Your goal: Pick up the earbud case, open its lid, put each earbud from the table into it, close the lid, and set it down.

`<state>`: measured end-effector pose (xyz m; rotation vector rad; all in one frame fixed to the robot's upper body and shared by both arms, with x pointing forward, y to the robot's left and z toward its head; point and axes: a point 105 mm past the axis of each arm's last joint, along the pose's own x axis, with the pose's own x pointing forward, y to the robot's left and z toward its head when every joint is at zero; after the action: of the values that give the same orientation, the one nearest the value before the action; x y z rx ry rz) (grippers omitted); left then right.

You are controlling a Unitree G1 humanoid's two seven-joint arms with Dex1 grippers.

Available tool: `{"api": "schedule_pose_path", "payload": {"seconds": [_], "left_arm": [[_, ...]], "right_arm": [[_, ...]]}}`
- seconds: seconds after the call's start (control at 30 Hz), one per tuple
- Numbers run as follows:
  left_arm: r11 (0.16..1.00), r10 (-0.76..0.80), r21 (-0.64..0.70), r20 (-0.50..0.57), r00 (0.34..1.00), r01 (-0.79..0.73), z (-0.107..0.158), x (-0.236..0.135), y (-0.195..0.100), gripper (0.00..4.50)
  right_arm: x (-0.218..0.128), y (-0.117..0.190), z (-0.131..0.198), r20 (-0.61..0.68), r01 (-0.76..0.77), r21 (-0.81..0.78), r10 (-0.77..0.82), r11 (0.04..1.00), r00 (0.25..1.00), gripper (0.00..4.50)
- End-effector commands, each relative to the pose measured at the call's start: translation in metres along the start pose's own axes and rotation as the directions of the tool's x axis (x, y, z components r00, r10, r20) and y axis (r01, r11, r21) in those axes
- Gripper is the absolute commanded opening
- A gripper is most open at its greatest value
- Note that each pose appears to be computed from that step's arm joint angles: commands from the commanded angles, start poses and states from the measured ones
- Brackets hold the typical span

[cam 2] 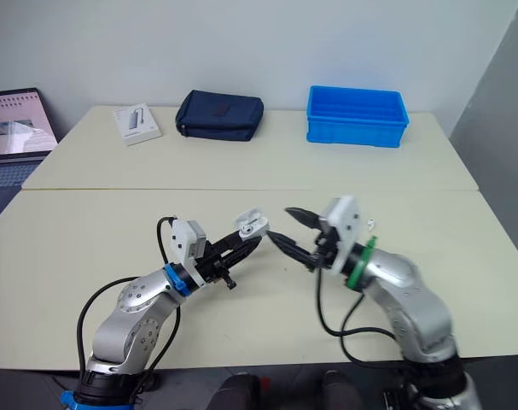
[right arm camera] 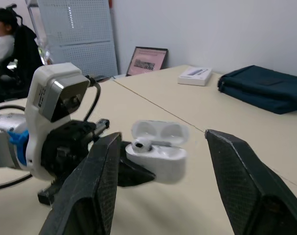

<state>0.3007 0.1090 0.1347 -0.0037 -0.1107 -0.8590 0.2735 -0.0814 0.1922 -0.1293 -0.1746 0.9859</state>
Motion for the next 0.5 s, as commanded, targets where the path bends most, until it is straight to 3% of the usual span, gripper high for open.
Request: {"api": "schedule_pose_path", "payload": {"seconds": [0.03,0.23,0.4,0.5], "left_arm": [[0.999,0.001,0.037,0.033,0.999,-0.002,0.008,0.000,0.002,0.78],[0.999,0.015,0.044,0.030,0.999,-0.017,0.004,-0.004,0.003,0.78],[0.999,0.021,0.050,0.025,0.999,-0.022,0.002,-0.007,0.004,0.78],[0.998,0.023,0.052,0.023,0.999,-0.024,0.001,-0.007,0.004,0.78]], "right_arm": [[-0.051,-0.028,0.000,-0.100,0.090,-0.117,-0.102,0.989,0.990,2.82],[-0.141,-0.067,-0.019,-0.298,0.263,-0.190,-0.311,0.946,0.902,2.82],[-0.188,-0.072,-0.034,-0.400,0.362,-0.165,-0.398,0.917,0.826,2.82],[-0.206,-0.074,-0.038,-0.431,0.402,-0.163,-0.431,0.901,0.792,3.42]]}}
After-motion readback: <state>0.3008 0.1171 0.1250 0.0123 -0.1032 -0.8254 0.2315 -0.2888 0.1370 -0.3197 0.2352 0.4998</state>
